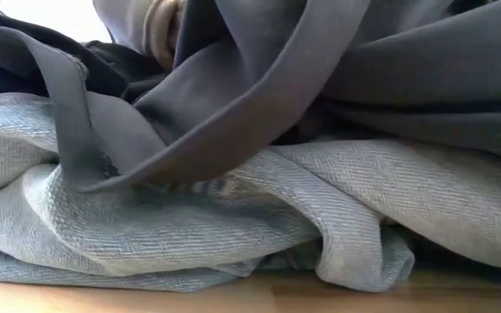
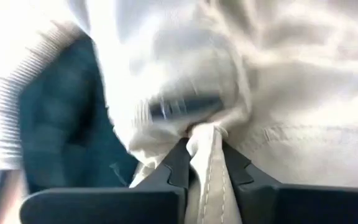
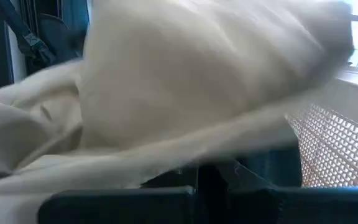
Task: Sort clothes
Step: Put the brown shorts into the left white laundry bin
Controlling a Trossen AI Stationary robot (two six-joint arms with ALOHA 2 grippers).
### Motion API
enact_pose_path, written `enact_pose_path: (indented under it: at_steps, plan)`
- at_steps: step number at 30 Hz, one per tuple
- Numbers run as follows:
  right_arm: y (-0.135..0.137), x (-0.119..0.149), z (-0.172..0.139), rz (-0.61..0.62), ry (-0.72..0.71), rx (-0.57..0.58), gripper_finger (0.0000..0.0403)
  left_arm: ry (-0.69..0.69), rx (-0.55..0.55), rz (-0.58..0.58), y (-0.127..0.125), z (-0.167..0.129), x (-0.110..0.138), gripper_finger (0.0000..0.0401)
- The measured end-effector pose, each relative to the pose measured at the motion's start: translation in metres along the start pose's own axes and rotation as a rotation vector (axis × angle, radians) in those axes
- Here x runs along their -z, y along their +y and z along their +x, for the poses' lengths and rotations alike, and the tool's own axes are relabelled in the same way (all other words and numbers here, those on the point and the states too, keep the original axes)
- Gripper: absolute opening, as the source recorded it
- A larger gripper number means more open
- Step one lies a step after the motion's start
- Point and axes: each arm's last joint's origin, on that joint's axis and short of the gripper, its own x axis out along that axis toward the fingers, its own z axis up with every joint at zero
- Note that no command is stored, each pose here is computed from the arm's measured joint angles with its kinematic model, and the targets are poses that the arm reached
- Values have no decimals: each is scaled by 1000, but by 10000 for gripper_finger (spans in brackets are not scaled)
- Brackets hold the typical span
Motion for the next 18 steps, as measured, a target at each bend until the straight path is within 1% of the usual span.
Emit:
enact_pose_path:
  at_steps: [4,7,9,11,13,15,18]
  plan:
    - [0,0,0,0,0,1,0,-186,-114,-37,30,-67,-24,11]
    - [0,0,0,0,0,2,0,-311,-200,-62,54,-114,-32,11]
    - [0,0,0,0,0,1,0,-402,-281,-85,70,-146,-36,11]
    - [0,0,0,0,0,1,0,-477,-401,-92,88,-178,-38,10]
    - [0,0,0,0,0,1,0,-522,-548,-88,106,-206,-38,10]
    - [0,0,0,0,0,1,0,-520,-695,-68,122,-227,-38,10]
    - [0,0,0,0,0,1,0,-500,-852,-34,143,-252,-36,10]
